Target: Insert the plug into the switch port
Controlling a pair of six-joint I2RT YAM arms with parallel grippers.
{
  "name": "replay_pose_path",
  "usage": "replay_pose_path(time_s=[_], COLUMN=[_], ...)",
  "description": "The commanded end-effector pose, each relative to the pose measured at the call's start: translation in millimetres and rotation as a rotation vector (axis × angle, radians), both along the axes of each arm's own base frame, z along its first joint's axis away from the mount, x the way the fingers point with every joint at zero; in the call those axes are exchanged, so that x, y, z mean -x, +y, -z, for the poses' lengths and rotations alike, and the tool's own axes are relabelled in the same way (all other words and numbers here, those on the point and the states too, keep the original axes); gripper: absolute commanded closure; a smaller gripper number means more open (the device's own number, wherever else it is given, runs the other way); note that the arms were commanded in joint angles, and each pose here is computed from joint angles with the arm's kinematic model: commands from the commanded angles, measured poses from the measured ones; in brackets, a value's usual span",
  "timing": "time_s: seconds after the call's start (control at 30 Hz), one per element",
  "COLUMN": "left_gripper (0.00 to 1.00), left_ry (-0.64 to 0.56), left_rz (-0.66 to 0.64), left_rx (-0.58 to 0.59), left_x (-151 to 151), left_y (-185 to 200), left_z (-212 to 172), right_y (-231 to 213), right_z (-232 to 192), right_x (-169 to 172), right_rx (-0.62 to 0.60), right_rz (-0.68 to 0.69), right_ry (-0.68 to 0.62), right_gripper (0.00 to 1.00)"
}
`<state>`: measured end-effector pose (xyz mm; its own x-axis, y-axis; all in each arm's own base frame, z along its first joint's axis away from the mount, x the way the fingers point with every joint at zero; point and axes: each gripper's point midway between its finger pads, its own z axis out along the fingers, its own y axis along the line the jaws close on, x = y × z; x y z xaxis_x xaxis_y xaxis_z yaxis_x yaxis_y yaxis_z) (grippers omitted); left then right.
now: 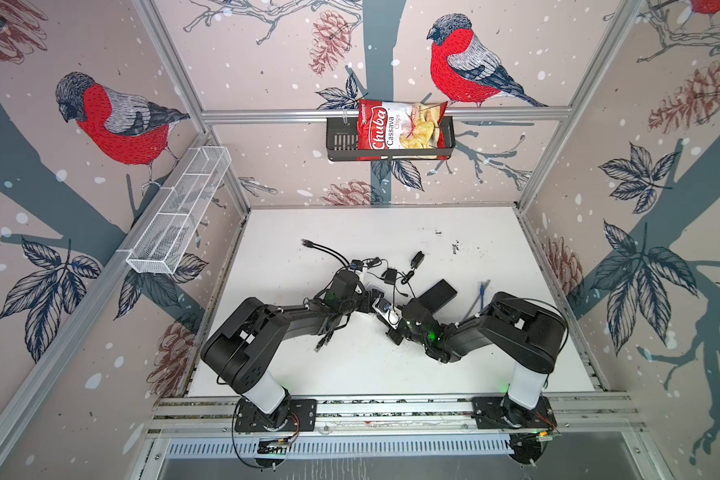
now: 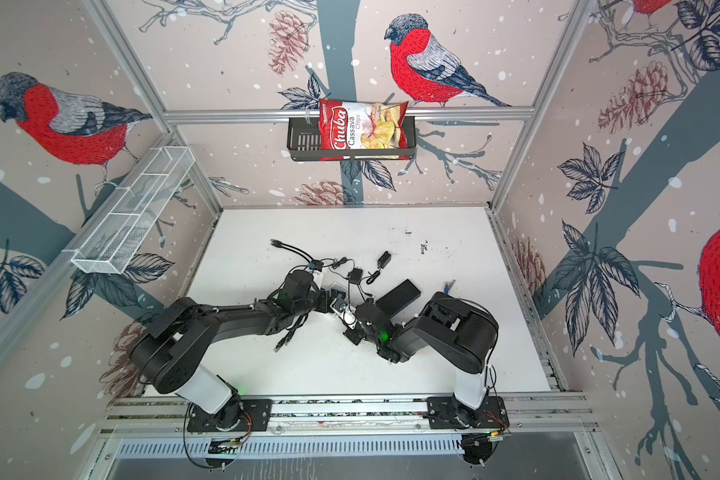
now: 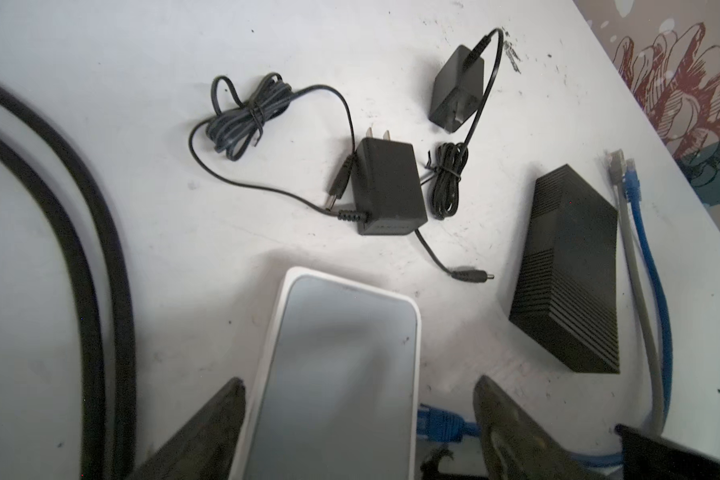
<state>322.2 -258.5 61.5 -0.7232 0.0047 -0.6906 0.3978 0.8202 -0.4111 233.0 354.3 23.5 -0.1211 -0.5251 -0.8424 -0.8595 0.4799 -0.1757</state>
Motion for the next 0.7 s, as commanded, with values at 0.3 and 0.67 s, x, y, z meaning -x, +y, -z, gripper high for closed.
replay_pose_path(time_s=[0.3,0.67], left_gripper=[0.26,0.32], left_ry=[0.011,-0.089], left_rz=[-0.063,-0.235], left_rx=[0.092,-0.029], left_x=[5,-21], left_y=[-1,38], left_z=[-6,-31], right_y=[-8,-9], right_z=[9,12], right_x=[-1,1], right_rx=[0.027,0.034], right_rz=[0.036,0.031], right_ry=[0.011,0.015], right_gripper=[0.99,0.99])
